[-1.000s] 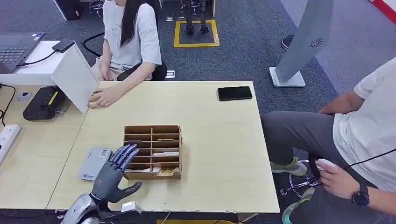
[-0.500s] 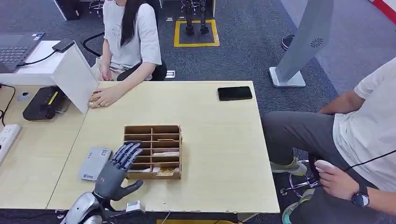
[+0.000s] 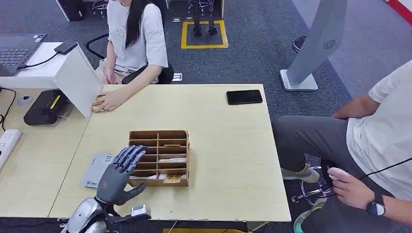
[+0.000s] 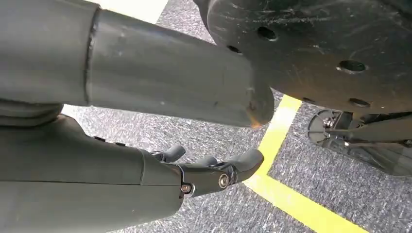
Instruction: Pass the card to the sensor for recognition and then transmit it.
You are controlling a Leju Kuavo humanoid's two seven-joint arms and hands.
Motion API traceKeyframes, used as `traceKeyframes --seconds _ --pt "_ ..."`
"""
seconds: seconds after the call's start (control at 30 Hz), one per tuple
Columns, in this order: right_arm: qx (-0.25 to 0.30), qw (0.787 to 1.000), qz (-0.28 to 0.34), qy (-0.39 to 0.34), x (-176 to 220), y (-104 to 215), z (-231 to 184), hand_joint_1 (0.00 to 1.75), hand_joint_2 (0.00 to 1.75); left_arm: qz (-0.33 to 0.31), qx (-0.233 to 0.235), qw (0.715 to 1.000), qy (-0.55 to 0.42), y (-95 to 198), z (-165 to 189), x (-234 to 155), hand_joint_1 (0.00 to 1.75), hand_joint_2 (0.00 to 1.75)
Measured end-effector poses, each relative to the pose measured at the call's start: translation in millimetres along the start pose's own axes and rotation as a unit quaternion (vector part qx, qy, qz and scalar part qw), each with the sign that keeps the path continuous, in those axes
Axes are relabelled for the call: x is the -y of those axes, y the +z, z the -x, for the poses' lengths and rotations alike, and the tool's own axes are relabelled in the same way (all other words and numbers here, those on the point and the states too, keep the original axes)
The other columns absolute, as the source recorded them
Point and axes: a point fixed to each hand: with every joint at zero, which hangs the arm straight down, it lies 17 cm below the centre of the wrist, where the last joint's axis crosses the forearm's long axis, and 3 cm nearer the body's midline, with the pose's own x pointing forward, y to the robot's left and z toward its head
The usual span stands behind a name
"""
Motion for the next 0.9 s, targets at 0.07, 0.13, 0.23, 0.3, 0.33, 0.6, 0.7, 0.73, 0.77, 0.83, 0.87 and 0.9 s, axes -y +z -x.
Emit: traceKeyframes --seconds 0.07,0.13,0.23,0.3,0.33,0.6,0.7,0.73,0.77,0.83,0.87,0.9 --pt "0.001 1.000 0.000 0.000 0.2 0.0 -0.7 0.00 0.00 0.001 -0.002 1.000 -0.005 -0.3 1.4 0.1 0.00 1.75" --pt "0.001 1.000 0.000 0.000 0.3 0.0 -1.0 0.00 0.00 0.000 -0.004 1.000 -0.008 -0.2 3.1 -0.2 0.00 1.75" --pt "0.002 1.000 0.000 0.000 0.3 0.0 -1.2 0.00 0.00 0.000 -0.006 1.000 -0.008 0.4 4.2 0.0 0.00 1.75" --pt "0.004 1.000 0.000 0.000 0.4 0.0 -2.1 0.00 0.00 0.000 -0.008 1.000 -0.006 0.6 5.1 0.1 0.00 1.75" --pt "0.005 1.000 0.000 0.000 0.4 -0.1 -2.5 0.00 0.00 0.000 -0.010 1.000 -0.005 0.8 5.8 0.3 0.00 1.75" --pt "0.006 1.000 0.000 0.001 0.6 -0.1 -3.3 0.00 0.00 -0.003 -0.019 1.000 0.001 1.2 9.7 -1.0 0.00 1.75" --pt "0.006 1.000 0.000 0.001 0.6 -0.1 -3.3 0.00 0.00 -0.004 -0.020 1.000 0.002 1.2 9.9 -1.2 0.00 1.75" --pt "0.006 1.000 0.000 0.001 0.6 -0.1 -3.3 0.00 0.00 -0.004 -0.020 1.000 0.002 1.2 9.9 -1.2 0.00 1.75" --pt "0.006 1.000 0.001 0.001 0.6 -0.1 -3.3 0.00 0.00 -0.004 -0.020 1.000 0.002 1.2 10.0 -1.2 0.00 1.75" --pt "0.006 1.000 0.001 0.001 0.6 -0.1 -3.3 0.00 0.00 -0.004 -0.020 1.000 0.002 1.2 10.0 -1.2 0.00 1.75" --pt "0.006 1.000 0.000 0.001 0.6 -0.1 -3.3 0.00 0.00 -0.004 -0.020 1.000 0.002 1.2 9.9 -1.2 1.75 1.75" --pt "0.006 1.000 0.000 0.001 0.6 -0.1 -3.3 0.00 0.00 -0.004 -0.020 1.000 0.002 1.2 9.9 -1.1 1.75 1.75"
